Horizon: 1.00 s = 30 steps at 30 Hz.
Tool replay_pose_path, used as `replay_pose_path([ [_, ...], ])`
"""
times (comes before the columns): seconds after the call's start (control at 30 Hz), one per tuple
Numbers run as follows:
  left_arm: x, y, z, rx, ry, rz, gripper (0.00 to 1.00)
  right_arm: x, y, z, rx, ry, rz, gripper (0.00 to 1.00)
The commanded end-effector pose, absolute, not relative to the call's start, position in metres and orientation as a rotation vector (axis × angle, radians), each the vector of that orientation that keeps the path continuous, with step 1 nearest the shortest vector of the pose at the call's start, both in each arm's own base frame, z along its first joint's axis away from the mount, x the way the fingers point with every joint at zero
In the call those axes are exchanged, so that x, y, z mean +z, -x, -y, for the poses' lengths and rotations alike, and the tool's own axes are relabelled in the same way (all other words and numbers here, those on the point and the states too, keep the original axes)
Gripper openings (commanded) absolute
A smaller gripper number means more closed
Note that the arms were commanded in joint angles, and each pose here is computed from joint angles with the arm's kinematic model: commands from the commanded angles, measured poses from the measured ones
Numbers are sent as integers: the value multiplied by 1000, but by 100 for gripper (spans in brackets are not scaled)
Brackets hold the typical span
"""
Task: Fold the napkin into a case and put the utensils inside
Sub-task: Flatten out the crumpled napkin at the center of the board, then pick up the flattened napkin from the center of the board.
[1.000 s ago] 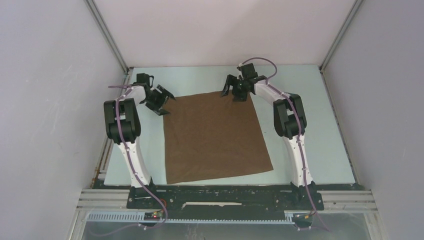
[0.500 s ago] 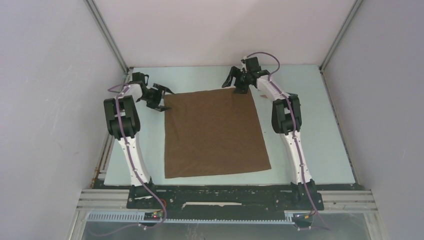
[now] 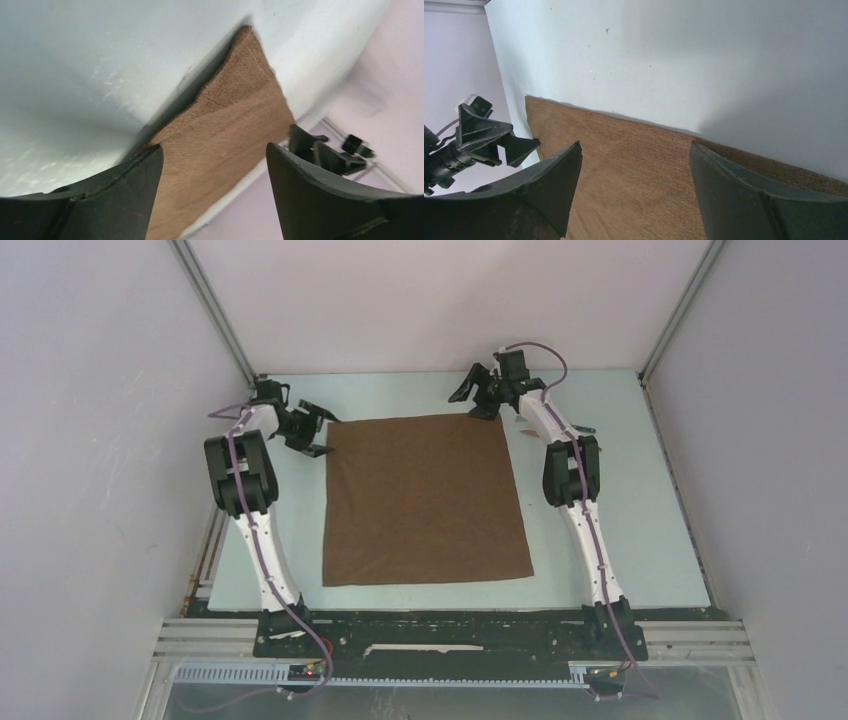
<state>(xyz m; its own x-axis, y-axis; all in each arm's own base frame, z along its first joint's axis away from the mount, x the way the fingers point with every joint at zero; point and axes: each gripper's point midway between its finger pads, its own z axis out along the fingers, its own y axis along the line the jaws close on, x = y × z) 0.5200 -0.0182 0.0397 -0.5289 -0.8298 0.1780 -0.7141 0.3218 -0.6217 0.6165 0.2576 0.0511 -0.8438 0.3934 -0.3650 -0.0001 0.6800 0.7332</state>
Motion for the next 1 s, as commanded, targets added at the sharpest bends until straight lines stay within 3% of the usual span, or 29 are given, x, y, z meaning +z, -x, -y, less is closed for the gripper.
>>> replay_pose_path([
  [0.0,62,-510,-27,-628,1184,-2437,85,75,-615,-239,988,-314,-2395,87],
  [0.13,118,-476,-23,-366,927,-2475,86,103,-565,-210,726,-283,-2526,89],
  [0.33,162,-400,39,-221,486,-2525,85,123,-434,-157,324,-333,-2716,96],
  [0.6,185,-340,82,-23,100,-2425,84,103,-266,-145,430,-477,-2854,94],
  [0.8,219,-327,94,-82,42,-2326,83,66,-200,-120,232,-767,-2866,93],
  [0.97,237,-321,100,-163,37,-2255,83,41,-183,-127,146,-849,-2945,87],
])
